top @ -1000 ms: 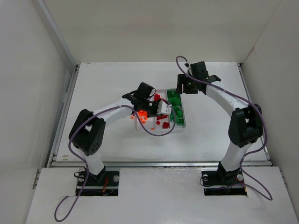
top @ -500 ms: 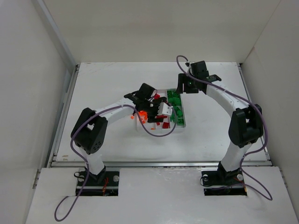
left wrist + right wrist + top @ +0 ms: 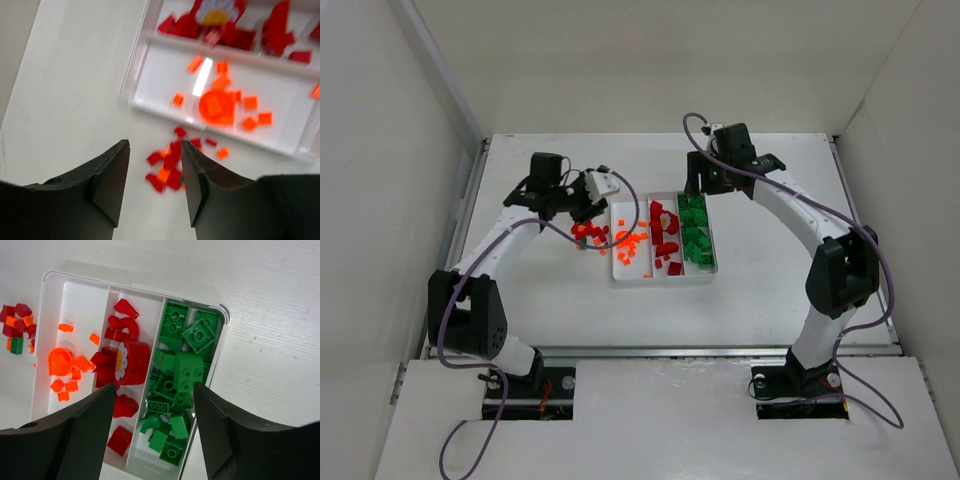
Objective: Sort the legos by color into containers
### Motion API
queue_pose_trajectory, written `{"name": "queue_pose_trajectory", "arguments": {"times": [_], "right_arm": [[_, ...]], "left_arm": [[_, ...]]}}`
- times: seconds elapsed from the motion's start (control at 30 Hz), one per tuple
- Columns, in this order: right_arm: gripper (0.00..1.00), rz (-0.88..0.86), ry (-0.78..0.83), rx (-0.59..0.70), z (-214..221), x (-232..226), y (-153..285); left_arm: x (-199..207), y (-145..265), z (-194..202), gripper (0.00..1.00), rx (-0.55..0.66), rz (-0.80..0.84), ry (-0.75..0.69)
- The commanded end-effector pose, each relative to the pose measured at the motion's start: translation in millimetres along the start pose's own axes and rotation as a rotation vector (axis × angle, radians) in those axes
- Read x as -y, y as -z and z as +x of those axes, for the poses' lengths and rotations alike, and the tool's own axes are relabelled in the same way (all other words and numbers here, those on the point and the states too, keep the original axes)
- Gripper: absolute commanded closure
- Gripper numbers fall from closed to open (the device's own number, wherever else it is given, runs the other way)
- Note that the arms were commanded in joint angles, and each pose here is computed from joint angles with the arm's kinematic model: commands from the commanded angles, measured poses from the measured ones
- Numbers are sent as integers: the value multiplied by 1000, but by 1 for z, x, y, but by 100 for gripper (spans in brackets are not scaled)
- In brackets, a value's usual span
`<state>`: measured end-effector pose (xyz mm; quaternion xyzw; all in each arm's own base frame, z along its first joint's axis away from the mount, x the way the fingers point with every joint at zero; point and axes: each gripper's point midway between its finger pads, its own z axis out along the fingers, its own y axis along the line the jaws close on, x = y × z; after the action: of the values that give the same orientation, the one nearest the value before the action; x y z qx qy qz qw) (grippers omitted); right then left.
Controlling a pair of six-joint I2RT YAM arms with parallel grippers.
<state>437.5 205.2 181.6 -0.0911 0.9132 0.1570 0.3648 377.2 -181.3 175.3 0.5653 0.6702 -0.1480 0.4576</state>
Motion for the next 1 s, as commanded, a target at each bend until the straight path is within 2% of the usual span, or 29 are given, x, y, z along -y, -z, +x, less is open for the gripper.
{"name": "queue_pose_trajectory", "arguments": {"times": [0.0, 0.1, 0.23, 0.27, 0.3, 0.33, 0.47, 0.5, 0.67, 0.77, 0.97], "right_arm": [[31, 1, 25, 40, -17, -6, 7], [31, -11, 25, 40, -19, -8, 0], [31, -32, 25, 33, -25, -12, -9], [31, -32, 36, 33, -25, -12, -9], [31, -32, 36, 33, -25, -12, -9], [31, -32, 36, 33, -25, -12, -9], [31, -19, 44, 17, -19, -8, -14], [31, -19, 44, 17, -19, -8, -14], [31, -15, 42, -1, -14, -6, -22], [31, -18, 52, 13, -21, -7, -22], [31, 7, 60, -1, -18, -2, -23]], "left_arm": [[10, 31, 42, 58, -119, 41, 53], [15, 38, 72, 65, -202, 45, 34], [20, 39, 97, 74, -234, 29, 80], [26, 38, 101, 75, -238, 25, 152], [25, 38, 104, 75, -239, 16, 156], [29, 37, 105, 76, -238, 3, 250], [28, 34, 119, 74, -271, -157, 504], [25, 36, 128, 74, -307, -207, 539], [35, 20, 145, 78, -390, -245, 590], [34, 12, 145, 78, -398, -252, 594], [47, 1, 148, 62, -387, -183, 630]]}}
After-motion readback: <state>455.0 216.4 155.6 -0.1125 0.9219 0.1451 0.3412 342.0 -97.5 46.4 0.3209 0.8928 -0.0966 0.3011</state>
